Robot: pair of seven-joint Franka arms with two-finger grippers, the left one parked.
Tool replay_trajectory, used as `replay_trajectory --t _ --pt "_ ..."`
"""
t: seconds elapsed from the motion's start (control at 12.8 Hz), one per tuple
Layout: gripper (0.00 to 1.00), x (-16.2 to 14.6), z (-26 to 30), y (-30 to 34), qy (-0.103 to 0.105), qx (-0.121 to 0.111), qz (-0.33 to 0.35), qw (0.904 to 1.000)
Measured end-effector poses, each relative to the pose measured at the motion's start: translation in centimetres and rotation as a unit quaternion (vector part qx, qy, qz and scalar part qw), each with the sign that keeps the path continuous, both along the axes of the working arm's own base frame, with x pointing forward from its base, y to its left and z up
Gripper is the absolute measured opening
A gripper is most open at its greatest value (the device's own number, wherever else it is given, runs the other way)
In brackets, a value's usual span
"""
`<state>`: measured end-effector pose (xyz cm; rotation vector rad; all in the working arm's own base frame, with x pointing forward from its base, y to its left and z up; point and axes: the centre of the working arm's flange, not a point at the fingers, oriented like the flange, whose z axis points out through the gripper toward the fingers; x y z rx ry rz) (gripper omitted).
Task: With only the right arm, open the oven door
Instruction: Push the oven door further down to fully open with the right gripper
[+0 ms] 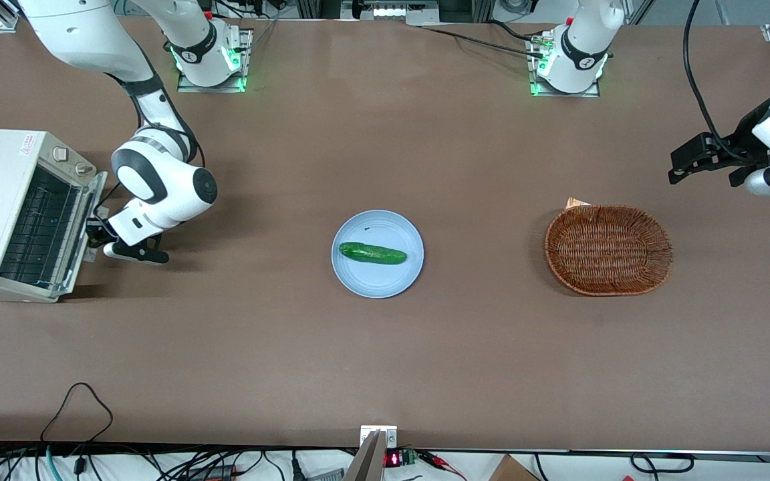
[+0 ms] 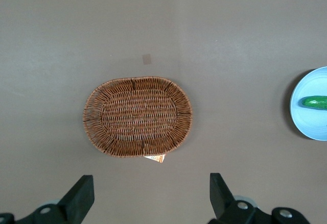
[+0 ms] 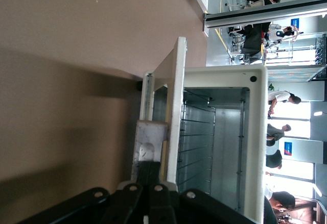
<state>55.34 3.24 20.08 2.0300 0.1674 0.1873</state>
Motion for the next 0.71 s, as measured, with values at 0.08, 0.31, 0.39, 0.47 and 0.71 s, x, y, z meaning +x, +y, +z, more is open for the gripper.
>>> replay_trajectory --t 0.08,0.31,0.39,0.47,0.71 --pt "0.01 0.0 -0.4 0.3 0.001 0.001 0.002 1.0000" --pt "0.01 0.0 -1.4 0.8 0.005 0.004 0.006 1.0000" --pt "0.01 0.0 -1.7 1.0 0.007 0.005 0.007 0.9999" --pt "0.01 0.0 -1.9 1.1 0.008 0.005 0.008 0.9999" --pt "0.01 0.0 -2.8 1.5 0.014 0.007 0.011 0.9998"
